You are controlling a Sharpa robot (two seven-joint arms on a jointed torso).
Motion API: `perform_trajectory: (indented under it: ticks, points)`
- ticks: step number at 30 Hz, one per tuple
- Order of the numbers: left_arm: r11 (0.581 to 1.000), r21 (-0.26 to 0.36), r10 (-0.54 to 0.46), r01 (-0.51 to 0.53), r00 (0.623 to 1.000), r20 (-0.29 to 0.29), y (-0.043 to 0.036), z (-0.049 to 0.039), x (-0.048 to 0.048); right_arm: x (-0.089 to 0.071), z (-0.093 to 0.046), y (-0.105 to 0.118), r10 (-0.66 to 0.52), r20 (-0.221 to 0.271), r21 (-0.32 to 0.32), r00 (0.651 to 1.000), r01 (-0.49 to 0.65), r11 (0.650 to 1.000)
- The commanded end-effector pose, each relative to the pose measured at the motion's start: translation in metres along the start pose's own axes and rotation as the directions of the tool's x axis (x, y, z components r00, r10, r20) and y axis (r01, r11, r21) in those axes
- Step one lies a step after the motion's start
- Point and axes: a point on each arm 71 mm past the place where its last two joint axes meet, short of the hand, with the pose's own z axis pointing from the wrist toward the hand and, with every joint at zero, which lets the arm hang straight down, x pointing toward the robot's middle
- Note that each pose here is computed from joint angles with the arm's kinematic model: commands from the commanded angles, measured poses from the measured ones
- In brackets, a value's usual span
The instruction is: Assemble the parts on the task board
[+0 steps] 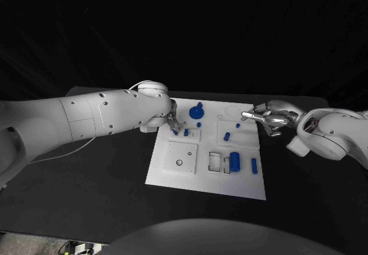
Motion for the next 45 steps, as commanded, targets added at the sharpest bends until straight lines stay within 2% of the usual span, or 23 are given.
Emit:
perform_trajectory:
  ticks: [1, 45]
  points:
    - [0.997, -0.075, 0.008, -0.007, 1.0, 0.009, 0.0044, 0.0005, 0.0007, 0.0011, 0.0001, 0.0004, 0.0, -0.008, -0.009, 1.0, 0.0, 1.0]
    - [0.997, -0.074, 0.015, -0.015, 1.0, -0.003, 0.0022, 0.0012, 0.0062, 0.0011, -0.0008, -0.0015, 0.001, -0.009, -0.004, 1.0, -0.001, 1.0]
